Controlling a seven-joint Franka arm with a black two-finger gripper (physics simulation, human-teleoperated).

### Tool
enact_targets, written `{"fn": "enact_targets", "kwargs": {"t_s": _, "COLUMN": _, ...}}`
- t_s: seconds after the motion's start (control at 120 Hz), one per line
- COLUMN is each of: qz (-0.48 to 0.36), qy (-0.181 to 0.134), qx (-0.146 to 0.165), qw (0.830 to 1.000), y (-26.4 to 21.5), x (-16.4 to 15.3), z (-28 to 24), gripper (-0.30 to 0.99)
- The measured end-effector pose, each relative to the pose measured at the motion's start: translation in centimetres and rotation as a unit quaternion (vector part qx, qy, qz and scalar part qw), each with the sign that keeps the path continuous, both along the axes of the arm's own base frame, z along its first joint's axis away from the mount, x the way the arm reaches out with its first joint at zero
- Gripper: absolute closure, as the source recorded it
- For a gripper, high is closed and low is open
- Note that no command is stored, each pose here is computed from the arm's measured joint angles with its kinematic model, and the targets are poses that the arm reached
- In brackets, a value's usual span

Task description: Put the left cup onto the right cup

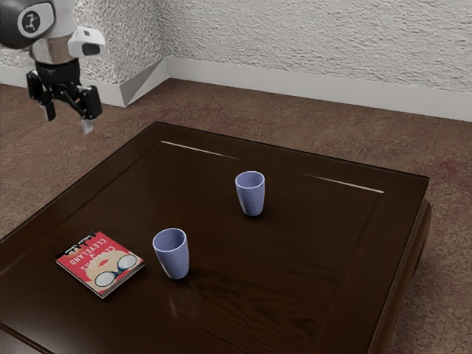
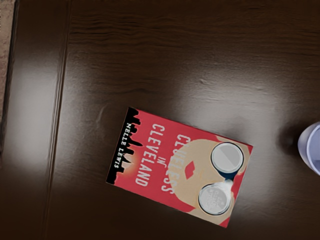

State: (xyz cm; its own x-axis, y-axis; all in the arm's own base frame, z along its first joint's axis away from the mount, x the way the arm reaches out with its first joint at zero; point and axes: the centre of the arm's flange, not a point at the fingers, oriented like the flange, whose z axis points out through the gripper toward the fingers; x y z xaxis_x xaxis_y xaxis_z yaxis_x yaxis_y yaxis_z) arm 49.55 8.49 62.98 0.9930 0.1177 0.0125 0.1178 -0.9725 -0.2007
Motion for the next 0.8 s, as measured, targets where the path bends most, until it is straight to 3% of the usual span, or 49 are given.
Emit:
{"fn": "enact_targets", "kwargs": {"t_s": 0.167, "qz": -0.024, "qy": 0.001, "qx": 0.002, "qw": 1.000, "y": -2.0, "x": 1.0, "z": -0.6, "gripper": 0.00}}
{"fn": "enact_targets", "kwargs": {"t_s": 0.233, "qz": -0.035, "qy": 0.029, "qx": 0.000, "qw": 0.999, "y": -3.1, "x": 2.1, "z": -3.5, "gripper": 0.00}}
{"fn": "enact_targets", "kwargs": {"t_s": 0.35, "qz": -0.038, "qy": 0.091, "qx": -0.032, "qw": 0.995, "y": -4.0, "x": 2.8, "z": -11.7, "gripper": 0.00}}
{"fn": "enact_targets", "kwargs": {"t_s": 0.508, "qz": -0.032, "qy": 0.129, "qx": -0.062, "qw": 0.989, "y": -4.1, "x": 3.3, "z": -20.6, "gripper": 0.00}}
{"fn": "enact_targets", "kwargs": {"t_s": 0.667, "qz": -0.048, "qy": 0.133, "qx": -0.071, "qw": 0.987, "y": -5.9, "x": 4.8, "z": -26.9, "gripper": 0.00}}
{"fn": "enact_targets", "kwargs": {"t_s": 0.8, "qz": -0.066, "qy": 0.111, "qx": -0.076, "qw": 0.989, "y": -7.8, "x": 5.6, "z": -29.2, "gripper": 0.00}}
